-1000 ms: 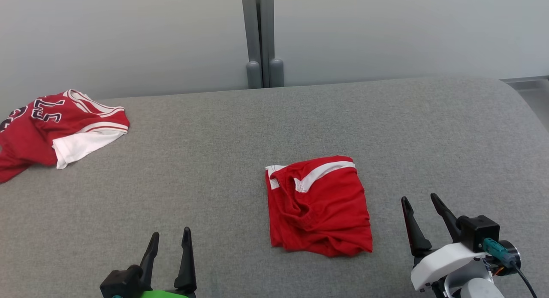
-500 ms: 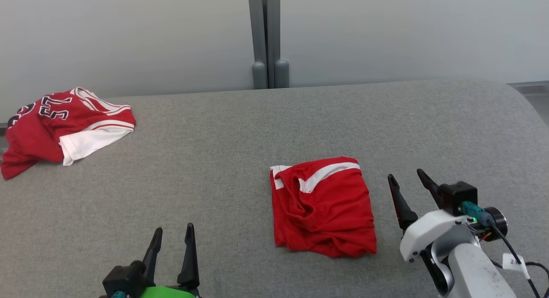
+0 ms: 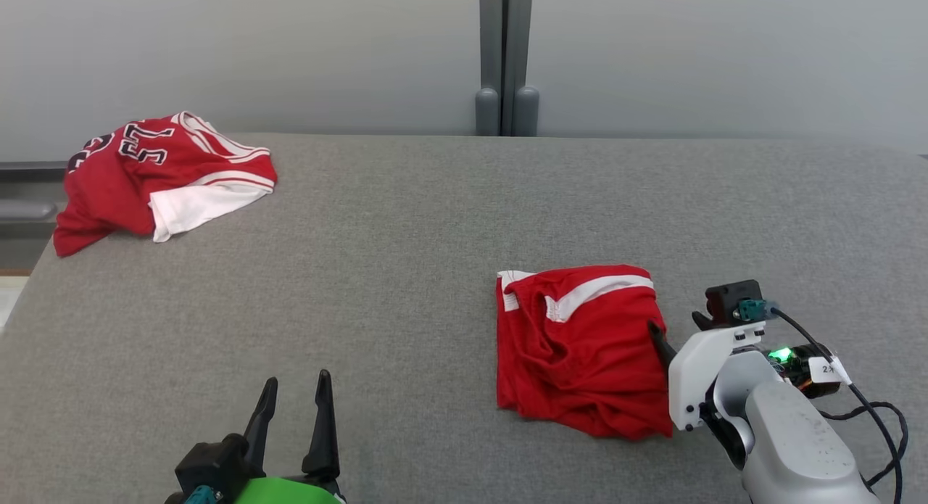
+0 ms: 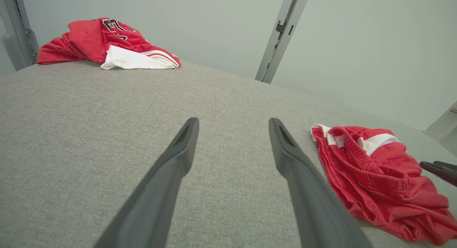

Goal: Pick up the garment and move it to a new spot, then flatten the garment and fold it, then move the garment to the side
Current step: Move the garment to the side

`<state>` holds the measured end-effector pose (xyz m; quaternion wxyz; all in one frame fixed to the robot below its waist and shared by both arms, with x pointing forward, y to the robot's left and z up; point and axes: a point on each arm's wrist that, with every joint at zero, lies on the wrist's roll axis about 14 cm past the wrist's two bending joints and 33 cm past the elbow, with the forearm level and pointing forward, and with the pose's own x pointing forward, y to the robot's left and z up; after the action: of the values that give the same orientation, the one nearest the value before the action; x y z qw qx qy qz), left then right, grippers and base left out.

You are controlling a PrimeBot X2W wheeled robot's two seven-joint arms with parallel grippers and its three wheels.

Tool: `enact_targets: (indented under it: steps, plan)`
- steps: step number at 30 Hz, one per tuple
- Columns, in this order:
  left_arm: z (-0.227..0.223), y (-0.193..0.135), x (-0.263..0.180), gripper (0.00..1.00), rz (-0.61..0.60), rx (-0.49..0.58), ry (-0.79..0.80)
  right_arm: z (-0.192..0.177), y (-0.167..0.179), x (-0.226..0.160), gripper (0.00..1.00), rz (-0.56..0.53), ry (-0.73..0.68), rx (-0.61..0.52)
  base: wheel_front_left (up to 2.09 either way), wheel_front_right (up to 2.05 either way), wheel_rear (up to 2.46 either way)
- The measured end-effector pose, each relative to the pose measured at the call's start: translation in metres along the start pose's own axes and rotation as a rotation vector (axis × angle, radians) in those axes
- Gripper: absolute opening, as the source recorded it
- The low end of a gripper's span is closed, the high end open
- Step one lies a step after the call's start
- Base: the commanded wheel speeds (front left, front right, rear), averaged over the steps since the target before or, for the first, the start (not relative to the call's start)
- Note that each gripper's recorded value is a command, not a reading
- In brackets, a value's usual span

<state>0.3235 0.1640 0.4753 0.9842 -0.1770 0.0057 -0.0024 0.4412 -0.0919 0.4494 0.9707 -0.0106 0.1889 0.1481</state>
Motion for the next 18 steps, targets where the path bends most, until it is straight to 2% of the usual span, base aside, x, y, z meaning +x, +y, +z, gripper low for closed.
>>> enact_targets:
  steps: [6,11,12,13,14,15,16,17,18]
  plan:
    - [-0.001,0.014,-0.003,1.0,0.049,0.001,0.006,-0.03,0.009,0.014,1.0,0.027,0.136,-0.016,0.0,0.0,0.0]
    - [-0.002,0.021,-0.001,1.0,0.072,0.003,0.012,-0.043,0.018,0.023,1.0,0.054,0.189,-0.012,0.0,0.0,0.0]
    - [-0.003,0.022,-0.001,1.0,0.074,0.005,0.015,-0.044,0.02,0.024,0.82,0.061,0.196,-0.007,0.0,0.0,0.0]
    - [-0.004,0.023,0.0,1.0,0.076,0.007,0.019,-0.045,0.021,0.026,0.47,0.067,0.199,-0.005,0.0,0.0,0.0]
    - [-0.005,0.022,0.001,1.0,0.075,0.007,0.023,-0.044,0.022,0.028,0.35,0.071,0.197,-0.004,0.0,0.0,0.0]
    - [-0.006,0.022,0.001,1.0,0.073,0.009,0.026,-0.044,0.023,0.029,0.28,0.075,0.197,-0.004,0.0,0.0,0.0]
    - [-0.007,0.02,0.003,1.0,0.067,0.012,0.029,-0.043,0.024,0.03,0.11,0.079,0.194,-0.007,0.0,0.0,0.0]
    - [-0.007,0.018,0.006,1.0,0.058,0.014,0.03,-0.042,0.024,0.031,0.11,0.081,0.189,-0.006,0.0,0.0,0.0]
    - [-0.007,0.016,0.008,1.0,0.051,0.015,0.031,-0.041,0.025,0.032,0.0,0.082,0.184,-0.004,0.0,0.0,0.0]
